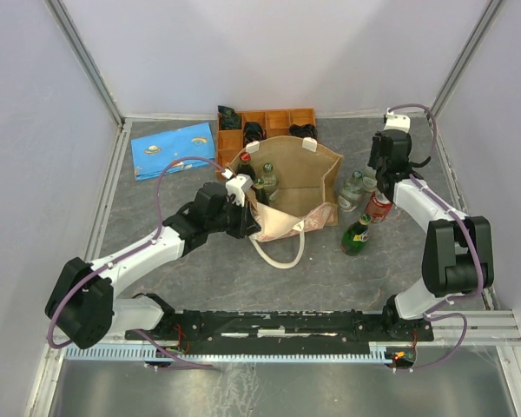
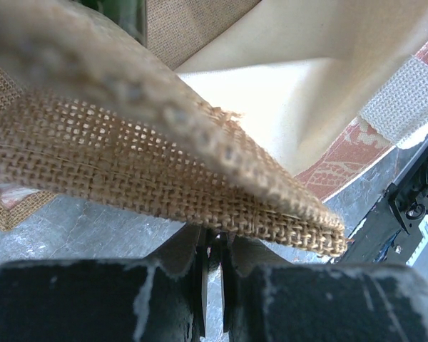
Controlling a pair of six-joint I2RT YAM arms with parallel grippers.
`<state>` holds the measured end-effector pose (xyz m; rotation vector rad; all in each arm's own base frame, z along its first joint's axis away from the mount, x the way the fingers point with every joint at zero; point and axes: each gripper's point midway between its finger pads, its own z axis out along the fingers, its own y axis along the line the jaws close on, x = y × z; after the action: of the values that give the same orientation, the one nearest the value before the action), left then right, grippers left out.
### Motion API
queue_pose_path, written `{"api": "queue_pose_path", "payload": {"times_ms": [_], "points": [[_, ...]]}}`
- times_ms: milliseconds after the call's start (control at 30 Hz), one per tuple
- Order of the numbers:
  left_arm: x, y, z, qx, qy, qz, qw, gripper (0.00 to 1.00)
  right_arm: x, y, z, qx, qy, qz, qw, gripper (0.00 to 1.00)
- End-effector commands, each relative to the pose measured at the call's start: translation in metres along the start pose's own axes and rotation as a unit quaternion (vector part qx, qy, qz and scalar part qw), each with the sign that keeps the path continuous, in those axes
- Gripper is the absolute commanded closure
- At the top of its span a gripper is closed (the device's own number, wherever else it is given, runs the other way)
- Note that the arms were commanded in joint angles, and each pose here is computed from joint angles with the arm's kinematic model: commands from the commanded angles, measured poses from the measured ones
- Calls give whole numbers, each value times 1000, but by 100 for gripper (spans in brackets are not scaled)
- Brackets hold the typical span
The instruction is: Take the beverage out of the canvas bag
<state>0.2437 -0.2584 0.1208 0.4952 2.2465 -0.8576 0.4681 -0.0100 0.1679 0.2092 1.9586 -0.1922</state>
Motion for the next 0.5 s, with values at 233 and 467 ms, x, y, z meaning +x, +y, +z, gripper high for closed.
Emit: {"api": "queue_pose_path", "payload": {"times_ms": [233,467], "points": [[22,7,1,-18,45,-21,999,97,-43,10,-6,-27,-97,22,995,83],[22,6,1,-16,46,-22,999,97,-32,13,-14,-25,-82,11,996,27]]}}
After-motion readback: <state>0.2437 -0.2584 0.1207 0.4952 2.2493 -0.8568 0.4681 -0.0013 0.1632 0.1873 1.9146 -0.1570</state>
